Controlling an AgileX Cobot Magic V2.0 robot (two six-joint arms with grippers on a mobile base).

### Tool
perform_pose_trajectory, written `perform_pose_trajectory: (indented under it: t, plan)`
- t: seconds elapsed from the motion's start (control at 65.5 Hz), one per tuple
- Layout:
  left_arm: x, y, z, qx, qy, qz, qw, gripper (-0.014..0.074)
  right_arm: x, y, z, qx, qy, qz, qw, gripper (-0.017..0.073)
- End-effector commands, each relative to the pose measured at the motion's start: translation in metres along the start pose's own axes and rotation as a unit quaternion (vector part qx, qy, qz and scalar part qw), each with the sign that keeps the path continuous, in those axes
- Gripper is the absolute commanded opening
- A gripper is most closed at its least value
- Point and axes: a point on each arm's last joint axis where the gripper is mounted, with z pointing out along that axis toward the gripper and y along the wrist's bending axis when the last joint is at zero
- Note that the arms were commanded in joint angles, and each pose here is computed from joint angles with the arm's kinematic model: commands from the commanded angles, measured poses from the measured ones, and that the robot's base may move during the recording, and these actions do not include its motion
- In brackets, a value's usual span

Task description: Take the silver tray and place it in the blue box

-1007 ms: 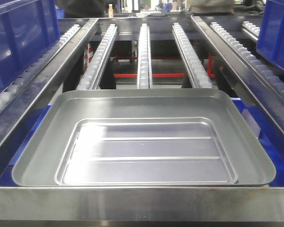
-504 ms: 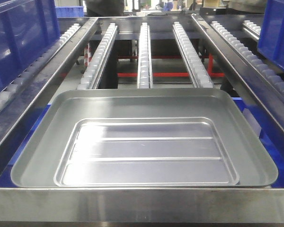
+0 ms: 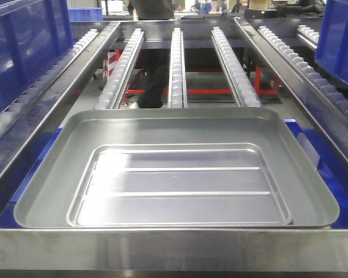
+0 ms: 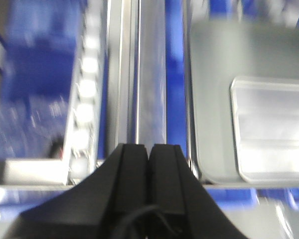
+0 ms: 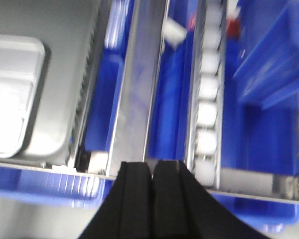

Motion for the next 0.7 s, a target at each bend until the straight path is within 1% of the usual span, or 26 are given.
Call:
perform_pose_trajectory:
  t: [0.0,0.046,0.153,0.183,0.214,0.244,0.259,0.305,0.351,0.381,0.427,0.473,0.504,0.519,0.534,0.549,0.595,0.687]
  plan:
    - [-0.016,-0.005,0.009,0.018,-0.011,-0.018,1.0,-0.0094,-0.017,-0.002,0.002,0.006,-0.026,-0.004,1.0,0.0048]
    - [-0.016,-0.005,0.016,0.024,0.002,-0.028,0.999,-0.0094,-0.017,-0.002,0.005,0.006,-0.02,-0.004,1.0,0.0048]
    - [-0.018,-0.004,0.042,0.022,0.046,-0.045,0.998,-0.0094,-0.017,-0.003,0.013,0.006,-0.004,-0.001,1.0,0.0048]
    - [-0.017,-0.003,0.048,0.023,0.06,-0.048,0.997,-0.0094,-0.017,-0.003,0.017,0.005,0.012,0.005,1.0,0.0048]
    - [-0.017,-0.005,0.053,0.029,0.073,-0.048,0.996,-0.0094,-0.017,-0.003,0.022,0.003,0.031,0.011,0.999,0.005]
    - [-0.017,-0.009,0.056,0.042,0.09,-0.038,0.994,-0.0094,-0.016,-0.003,0.028,0.0,0.063,0.02,0.998,0.0057]
    - [-0.017,-0.012,0.057,0.051,0.099,-0.03,0.993,-0.0094,-0.017,-0.003,0.031,-0.001,0.082,0.025,0.996,0.0059]
    - [-0.019,-0.021,0.058,0.068,0.114,-0.018,0.991,-0.0094,-0.019,-0.002,0.038,-0.006,0.122,0.033,0.992,0.0059]
    - [-0.021,-0.032,0.058,0.085,0.119,-0.002,0.989,-0.0094,-0.026,0.0,0.043,-0.007,0.132,0.048,0.99,0.0059]
    - [-0.023,-0.038,0.059,0.091,0.118,0.002,0.989,-0.0094,-0.031,0.001,0.048,-0.008,0.13,0.056,0.99,0.0059]
    - [-0.027,-0.049,0.062,0.094,0.111,0.001,0.989,-0.0094,-0.042,0.005,0.054,-0.01,0.115,0.065,0.991,0.0062]
    - [-0.029,-0.058,0.068,0.082,0.109,-0.002,0.991,-0.0094,-0.05,0.011,0.059,-0.015,0.107,0.074,0.991,0.0067]
    - [-0.029,-0.063,0.072,0.073,0.11,-0.006,0.991,-0.0094,-0.055,0.015,0.063,-0.017,0.107,0.081,0.991,0.0069]
    - [-0.028,-0.067,0.076,0.069,0.114,-0.016,0.991,-0.0094,-0.056,0.017,0.065,-0.016,0.108,0.089,0.99,0.0069]
    - [-0.028,-0.07,0.078,0.064,0.115,-0.018,0.991,-0.0094,-0.057,0.019,0.068,-0.016,0.113,0.092,0.989,0.0069]
    - [-0.028,-0.071,0.08,0.057,0.115,-0.016,0.992,-0.0094,-0.059,0.02,0.07,-0.014,0.114,0.092,0.989,0.0069]
    - [-0.028,-0.08,0.087,0.046,0.119,-0.022,0.992,-0.0094,-0.064,0.028,0.075,-0.011,0.118,0.097,0.988,0.0069]
    - [-0.027,-0.096,0.103,0.043,0.131,-0.035,0.99,-0.0094,-0.07,0.043,0.085,-0.007,0.122,0.099,0.988,0.0069]
